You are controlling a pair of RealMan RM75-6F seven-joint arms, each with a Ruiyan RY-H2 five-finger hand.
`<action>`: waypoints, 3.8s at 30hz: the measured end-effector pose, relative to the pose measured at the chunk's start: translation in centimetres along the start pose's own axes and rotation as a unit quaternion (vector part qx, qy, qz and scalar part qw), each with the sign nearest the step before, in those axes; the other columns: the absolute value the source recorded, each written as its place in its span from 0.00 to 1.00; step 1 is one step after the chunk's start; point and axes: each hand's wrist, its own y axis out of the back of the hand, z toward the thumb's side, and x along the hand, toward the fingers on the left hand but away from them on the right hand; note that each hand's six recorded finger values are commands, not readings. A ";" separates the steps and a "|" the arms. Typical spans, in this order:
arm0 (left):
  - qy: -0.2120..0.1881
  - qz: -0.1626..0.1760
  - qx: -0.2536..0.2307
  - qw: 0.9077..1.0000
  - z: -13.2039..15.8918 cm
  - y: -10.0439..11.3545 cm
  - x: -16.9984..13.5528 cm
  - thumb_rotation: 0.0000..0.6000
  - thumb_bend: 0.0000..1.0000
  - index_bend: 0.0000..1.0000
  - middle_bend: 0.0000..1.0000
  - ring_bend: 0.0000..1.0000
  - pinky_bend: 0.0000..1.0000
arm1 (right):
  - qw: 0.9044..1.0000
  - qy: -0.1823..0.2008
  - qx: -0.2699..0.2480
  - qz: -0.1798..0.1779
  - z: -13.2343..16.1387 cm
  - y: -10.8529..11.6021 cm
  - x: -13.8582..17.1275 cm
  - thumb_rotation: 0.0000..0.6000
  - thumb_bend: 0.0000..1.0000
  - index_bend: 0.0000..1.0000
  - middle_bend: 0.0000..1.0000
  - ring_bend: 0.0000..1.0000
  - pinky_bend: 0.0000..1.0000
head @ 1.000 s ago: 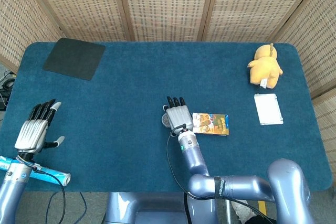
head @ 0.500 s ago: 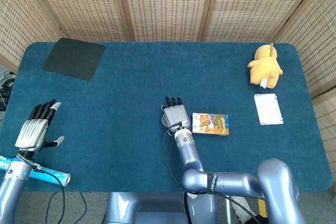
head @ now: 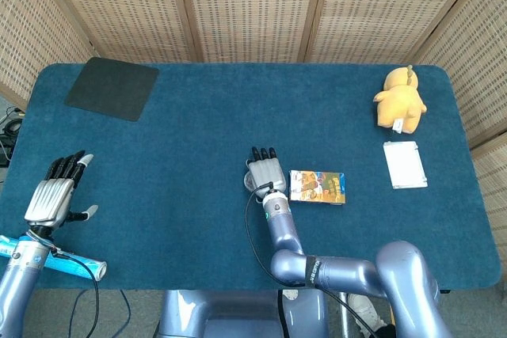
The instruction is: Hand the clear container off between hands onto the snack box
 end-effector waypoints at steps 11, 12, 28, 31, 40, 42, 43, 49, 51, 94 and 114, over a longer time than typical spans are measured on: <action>0.001 -0.005 -0.002 1.000 0.0 -0.1 0.1 1.00 0.24 0.00 0.00 0.00 0.00 | 1.000 0.004 0.001 -0.012 0.4 0.2 0.2 1.00 0.00 0.59 0.03 0.00 0.07; 0.000 -0.005 -0.002 1.000 0.1 -0.1 0.1 1.00 0.24 0.00 0.00 0.00 0.00 | 1.000 0.003 0.002 -0.012 0.4 0.2 0.3 1.00 0.00 0.60 0.03 0.00 0.07; -0.002 -0.005 -0.003 1.000 0.1 0.0 0.0 1.00 0.24 0.00 0.00 0.00 0.00 | 1.000 0.003 0.011 -0.023 0.4 0.9 0.7 1.00 0.00 0.63 0.04 0.00 0.07; -0.002 -0.005 -0.004 1.000 0.1 0.1 0.0 1.00 0.24 0.00 0.00 0.00 0.00 | 0.999 0.002 0.012 -0.031 0.3 1.6 0.9 1.00 0.00 0.63 0.04 0.00 0.07; 0.000 -0.003 0.001 1.000 0.0 0.1 -0.2 1.00 0.24 0.00 0.00 0.00 0.00 | 0.998 -0.009 0.010 -0.057 -1.2 4.2 1.5 1.00 0.00 0.63 0.04 0.00 0.08; -0.001 -0.001 0.002 1.000 0.1 0.2 -0.2 1.00 0.24 0.00 0.00 0.00 0.00 | 0.998 -0.017 0.009 -0.063 -2.0 4.8 1.4 1.00 0.00 0.63 0.04 0.00 0.08; -0.002 -0.001 0.003 1.000 0.2 0.2 -0.3 1.00 0.24 0.00 0.00 0.00 0.00 | 0.998 -0.023 0.009 -0.066 -2.5 5.1 1.3 1.00 0.00 0.63 0.04 0.00 0.08; -0.002 -0.002 0.007 1.000 0.3 0.1 -0.3 1.00 0.24 0.00 0.00 0.00 0.00 | 0.996 -0.056 0.006 -0.073 -6.2 6.1 0.4 1.00 0.00 0.63 0.04 0.00 0.08; 0.000 -0.005 0.010 1.000 0.3 -0.1 -0.3 1.00 0.24 0.00 0.00 0.00 0.00 | 0.995 -0.068 0.007 -0.072 -7.3 6.2 0.0 1.00 0.00 0.63 0.04 0.00 0.08; -0.001 -0.011 0.014 1.000 0.7 -0.2 -0.4 1.00 0.24 0.00 0.00 0.00 0.00 | 0.988 -0.149 -0.003 -0.036 -16.8 2.8 -1.8 1.00 0.00 0.19 0.00 0.00 0.04; 0.005 0.036 0.006 0.999 0.2 1.1 -1.5 1.00 0.24 0.00 0.00 0.00 0.00 | 0.984 -0.078 -0.022 -0.159 -18.7 6.7 5.9 1.00 0.00 0.14 0.00 0.00 0.00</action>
